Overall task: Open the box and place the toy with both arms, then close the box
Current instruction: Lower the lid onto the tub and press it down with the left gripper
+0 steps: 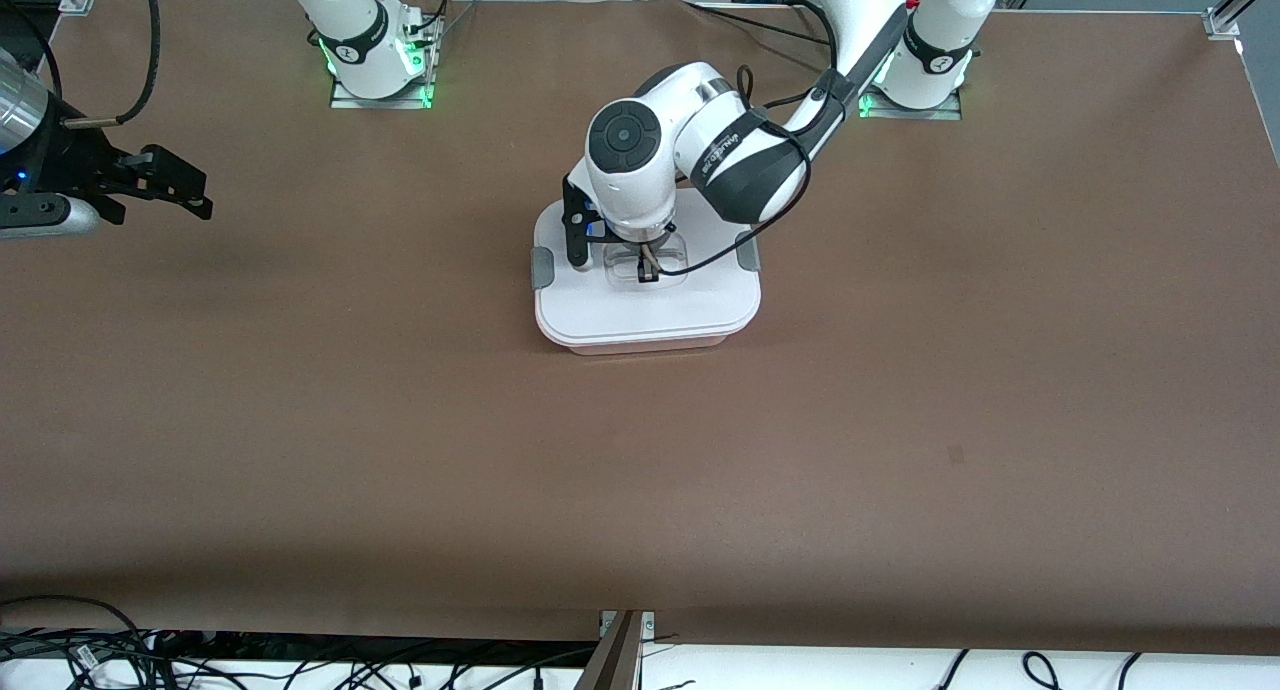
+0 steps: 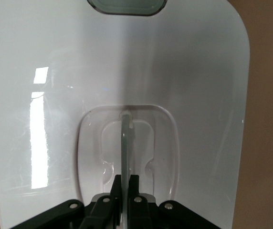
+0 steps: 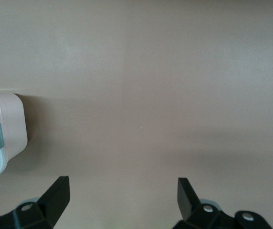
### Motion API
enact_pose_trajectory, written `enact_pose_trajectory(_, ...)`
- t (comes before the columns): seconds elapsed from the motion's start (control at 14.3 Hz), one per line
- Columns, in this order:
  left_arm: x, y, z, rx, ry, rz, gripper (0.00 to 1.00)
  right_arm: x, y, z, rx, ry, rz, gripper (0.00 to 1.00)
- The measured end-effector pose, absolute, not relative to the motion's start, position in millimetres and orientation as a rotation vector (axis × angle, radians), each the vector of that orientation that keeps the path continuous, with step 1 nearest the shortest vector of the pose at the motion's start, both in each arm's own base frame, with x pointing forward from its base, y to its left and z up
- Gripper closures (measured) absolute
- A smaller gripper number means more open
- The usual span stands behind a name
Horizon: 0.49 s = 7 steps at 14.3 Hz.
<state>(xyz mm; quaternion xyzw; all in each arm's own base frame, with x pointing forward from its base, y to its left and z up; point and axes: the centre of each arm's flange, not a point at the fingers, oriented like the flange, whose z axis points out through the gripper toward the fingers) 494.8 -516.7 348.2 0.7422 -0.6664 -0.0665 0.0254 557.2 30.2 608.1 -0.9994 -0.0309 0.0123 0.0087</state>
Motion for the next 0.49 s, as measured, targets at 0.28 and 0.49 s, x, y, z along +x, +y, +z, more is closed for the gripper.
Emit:
enact_pose_trajectory(0.28,494.7,-518.3,345.7,2.296,-2.074,-0.204,0.93,557.2,29.1,608.4,-3.123,-0.093,0.038,0.0)
enact_pose_trajectory(0.49,495.3,-518.1,346.3,2.297,-2.075,-0.202,0.93,557.3,27.2,608.6,-3.123,-0.088,0.037,0.0)
